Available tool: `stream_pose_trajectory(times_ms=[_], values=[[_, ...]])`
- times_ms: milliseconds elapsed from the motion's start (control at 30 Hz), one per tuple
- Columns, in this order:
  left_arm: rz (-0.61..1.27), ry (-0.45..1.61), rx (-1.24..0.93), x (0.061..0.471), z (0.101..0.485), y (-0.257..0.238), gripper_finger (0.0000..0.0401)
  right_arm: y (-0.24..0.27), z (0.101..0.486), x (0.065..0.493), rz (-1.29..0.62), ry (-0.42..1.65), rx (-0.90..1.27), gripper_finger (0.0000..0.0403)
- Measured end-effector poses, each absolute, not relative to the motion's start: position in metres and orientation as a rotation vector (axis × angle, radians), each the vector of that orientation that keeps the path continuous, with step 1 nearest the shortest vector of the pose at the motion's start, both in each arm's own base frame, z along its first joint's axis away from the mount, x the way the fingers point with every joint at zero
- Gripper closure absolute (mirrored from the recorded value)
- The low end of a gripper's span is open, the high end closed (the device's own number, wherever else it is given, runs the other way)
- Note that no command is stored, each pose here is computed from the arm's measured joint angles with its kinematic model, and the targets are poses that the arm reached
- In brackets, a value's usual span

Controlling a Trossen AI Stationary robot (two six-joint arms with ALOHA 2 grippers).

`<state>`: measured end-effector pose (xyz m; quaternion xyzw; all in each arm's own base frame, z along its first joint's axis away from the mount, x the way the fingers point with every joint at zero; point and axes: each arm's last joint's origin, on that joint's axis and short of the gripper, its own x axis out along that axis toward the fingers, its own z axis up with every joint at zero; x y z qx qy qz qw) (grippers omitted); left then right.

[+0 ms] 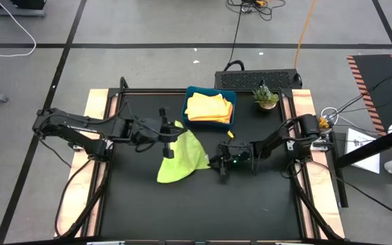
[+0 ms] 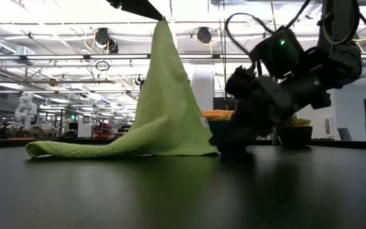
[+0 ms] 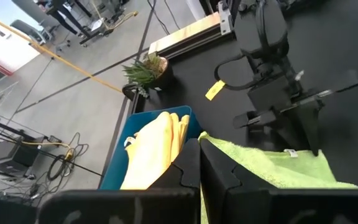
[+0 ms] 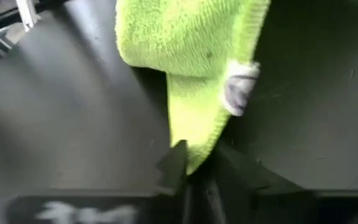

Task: Fold microfiber towels
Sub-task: Fold the green microfiber cloth

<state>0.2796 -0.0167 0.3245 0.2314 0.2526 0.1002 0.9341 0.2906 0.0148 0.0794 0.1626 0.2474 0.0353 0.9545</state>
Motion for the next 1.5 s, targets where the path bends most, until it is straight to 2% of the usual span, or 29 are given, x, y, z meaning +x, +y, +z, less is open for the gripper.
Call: stream_pose_trajectory(times_ms=[67,133,300,500,633,767,967,1100,1267,1333,1500], values=[[0.216,0.508,0.479,0.277,0.328,-0.018,0.0401,0.015,0.087,0.286,0.085,0.48,0.312,0.0379],[0.231,0.492,0.482,0.272,0.333,-0.02,0.0401,0.015,0.097,0.28,0.109,0.452,0.309,0.0394],[0.249,0.456,0.472,0.259,0.36,-0.032,0.0401,0.019,0.137,0.261,0.147,0.359,0.319,0.04],[0.245,0.433,0.461,0.244,0.387,-0.059,0.0401,0.041,0.21,0.229,0.348,0.157,0.293,0.0402],[0.244,0.413,0.408,0.233,0.396,-0.079,0.0401,0.054,0.247,0.202,0.432,0.076,0.247,0.0402],[0.21,0.393,0.285,0.225,0.396,-0.098,0.0401,0.063,0.267,0.182,0.49,0.02,0.247,0.0402],[0.189,0.429,0.123,0.218,0.387,-0.114,0.0401,0.069,0.269,0.171,0.539,0.057,0.296,0.0402],[0.273,0.534,0.074,0.217,0.371,-0.103,0.0401,0.06,0.254,0.174,0.408,0.204,0.331,0.0403],[0.332,0.703,0.043,0.23,0.327,-0.078,0.0401,0.043,0.237,0.18,0.237,0.34,0.382,0.0403],[0.276,0.693,0.02,0.238,0.315,-0.071,0.0401,0.037,0.235,0.182,0.206,0.354,0.39,0.0403],[0.003,0.612,-0.029,0.258,0.268,-0.065,0.0395,0.031,0.231,0.186,0.205,0.38,0.406,0.0403]])
